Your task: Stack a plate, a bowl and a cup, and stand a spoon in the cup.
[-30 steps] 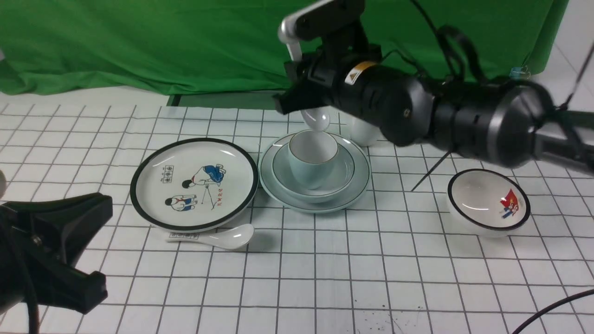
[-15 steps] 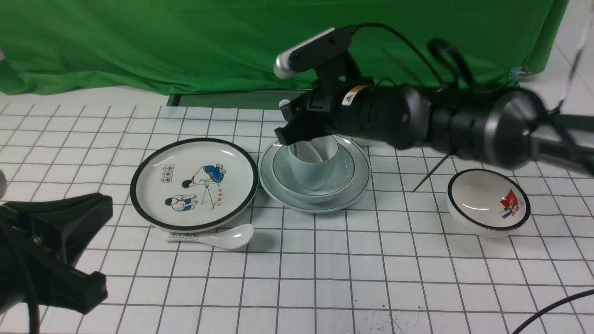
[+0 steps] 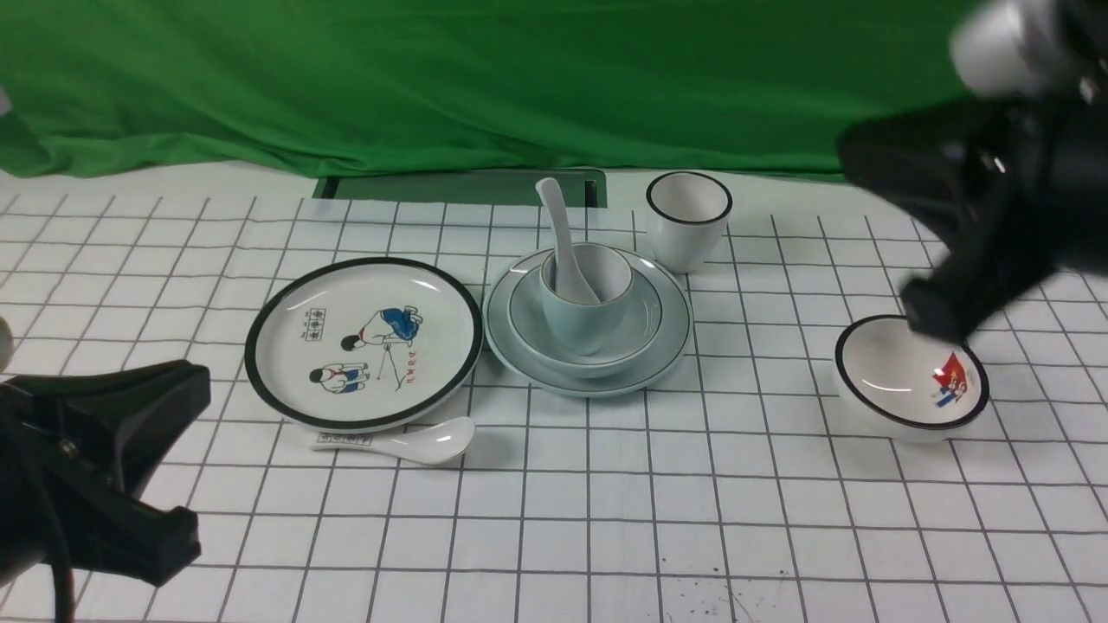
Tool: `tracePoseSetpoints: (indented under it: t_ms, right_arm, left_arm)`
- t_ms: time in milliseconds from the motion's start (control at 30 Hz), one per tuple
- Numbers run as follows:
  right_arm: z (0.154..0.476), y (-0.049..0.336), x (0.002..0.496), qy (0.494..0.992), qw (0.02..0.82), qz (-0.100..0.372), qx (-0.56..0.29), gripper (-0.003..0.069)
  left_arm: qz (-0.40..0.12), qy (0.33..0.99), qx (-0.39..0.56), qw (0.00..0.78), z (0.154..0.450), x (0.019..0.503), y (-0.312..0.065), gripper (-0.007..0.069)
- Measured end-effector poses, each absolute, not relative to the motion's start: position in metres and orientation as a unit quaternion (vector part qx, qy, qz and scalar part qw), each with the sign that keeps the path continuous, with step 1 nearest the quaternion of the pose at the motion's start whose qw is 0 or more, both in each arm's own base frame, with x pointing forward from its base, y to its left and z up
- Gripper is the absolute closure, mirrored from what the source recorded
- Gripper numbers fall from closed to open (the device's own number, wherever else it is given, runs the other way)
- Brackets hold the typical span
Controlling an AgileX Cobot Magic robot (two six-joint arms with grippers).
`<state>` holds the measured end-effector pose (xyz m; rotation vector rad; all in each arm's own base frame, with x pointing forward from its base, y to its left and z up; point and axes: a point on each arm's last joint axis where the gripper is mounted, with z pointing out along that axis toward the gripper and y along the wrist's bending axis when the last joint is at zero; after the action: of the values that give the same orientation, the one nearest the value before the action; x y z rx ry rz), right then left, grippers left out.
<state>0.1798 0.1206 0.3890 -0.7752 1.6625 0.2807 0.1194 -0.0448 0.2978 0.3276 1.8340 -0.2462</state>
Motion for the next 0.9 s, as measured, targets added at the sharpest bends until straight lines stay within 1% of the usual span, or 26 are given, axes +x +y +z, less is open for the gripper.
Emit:
tracePoseSetpoints:
  t_ms: [67,200,400,533,633,767,900]
  right_arm:
    - [0.359,0.104,0.157,0.711,0.616,0.114,-0.321,0.0644]
    - [0.314,0.085,0.133,0.709,0.624,0.105,-0.310,0.0642]
    - [0.266,0.070,0.112,0.718,0.613,0.089,-0.318,0.0638]
    - [0.242,0.061,0.099,0.713,0.598,0.053,-0.362,0.0648]
    - [0.239,0.054,0.092,0.712,0.602,0.042,-0.359,0.0648]
    - [0.237,0.042,0.083,0.692,0.647,0.021,-0.319,0.0648]
    - [0.224,0.025,0.074,0.676,0.698,-0.007,-0.235,0.0648]
  left_arm:
    - [-0.106,0.788,0.141,0.590,0.298,0.119,-0.045,0.0657]
    - [-0.106,0.788,0.141,0.590,0.298,0.119,-0.045,0.0656]
    - [-0.106,0.788,0.141,0.590,0.298,0.119,-0.045,0.0655]
    - [-0.106,0.788,0.141,0.590,0.298,0.119,-0.045,0.0655]
    - [-0.106,0.788,0.141,0.590,0.298,0.119,-0.045,0.0655]
    - [-0.106,0.788,0.141,0.590,0.298,0.119,-0.045,0.0655]
    - [-0.105,0.788,0.141,0.590,0.298,0.119,-0.045,0.0655]
